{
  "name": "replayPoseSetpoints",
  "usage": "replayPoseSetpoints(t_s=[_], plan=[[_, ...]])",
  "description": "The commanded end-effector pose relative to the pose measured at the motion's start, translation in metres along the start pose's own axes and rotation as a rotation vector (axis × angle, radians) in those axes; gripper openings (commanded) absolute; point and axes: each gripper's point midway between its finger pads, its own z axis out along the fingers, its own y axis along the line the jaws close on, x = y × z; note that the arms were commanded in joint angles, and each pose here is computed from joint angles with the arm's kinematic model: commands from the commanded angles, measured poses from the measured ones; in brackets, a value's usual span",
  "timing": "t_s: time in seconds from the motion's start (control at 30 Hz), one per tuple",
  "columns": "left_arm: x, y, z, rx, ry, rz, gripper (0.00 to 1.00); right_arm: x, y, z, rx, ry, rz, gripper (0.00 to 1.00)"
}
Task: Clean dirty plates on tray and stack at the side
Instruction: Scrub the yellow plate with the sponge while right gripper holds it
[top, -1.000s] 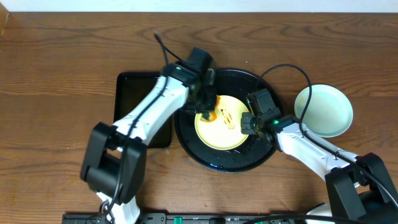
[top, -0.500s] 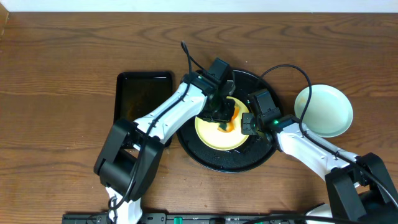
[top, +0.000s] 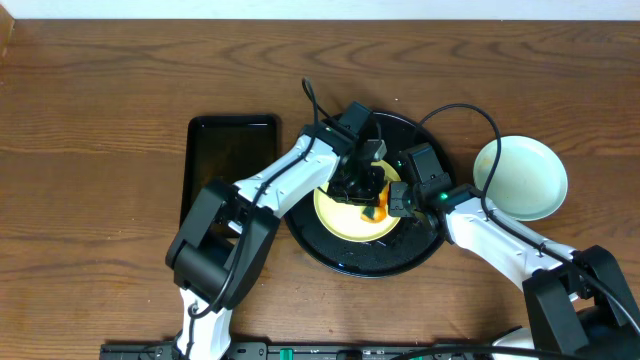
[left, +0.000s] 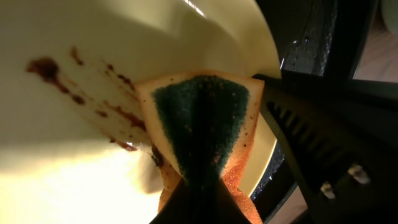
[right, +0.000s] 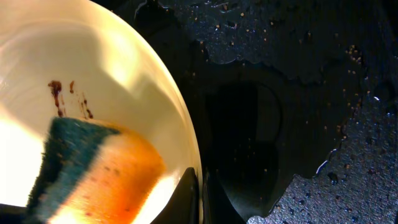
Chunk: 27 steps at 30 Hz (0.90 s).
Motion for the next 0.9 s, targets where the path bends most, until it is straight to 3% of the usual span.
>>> replayPoseSetpoints(t_s=[0.0,0.13,0.33,0.43,0.63,0.87], plan=[[0.01,-0.003,0.01,0.032,0.047,-0.014,0.07,0.0,-0.001,-0.002,0.019,-0.012,-0.004,0.01],[0.007,0.008,0.014,-0.019,0.036,-0.018,0.07,0.002,-0.001,-0.002,0.023,-0.005,-0.005,0.01],[-0.018,0.064,0.004,-0.317,-0.109,-0.07,0.07,0.012,-0.007,-0.002,0.044,0.038,-0.008,0.01],[-0.033,0.08,-0.005,-0.386,-0.181,-0.104,0.08,0.019,-0.01,-0.003,0.059,0.066,-0.006,0.01],[-0.042,0.085,-0.01,-0.364,-0.209,-0.114,0.07,0.026,-0.014,-0.004,0.073,0.092,-0.008,0.01],[-0.016,0.026,-0.011,-0.151,-0.098,0.024,0.07,0.024,-0.013,-0.003,0.071,0.088,-0.008,0.01]])
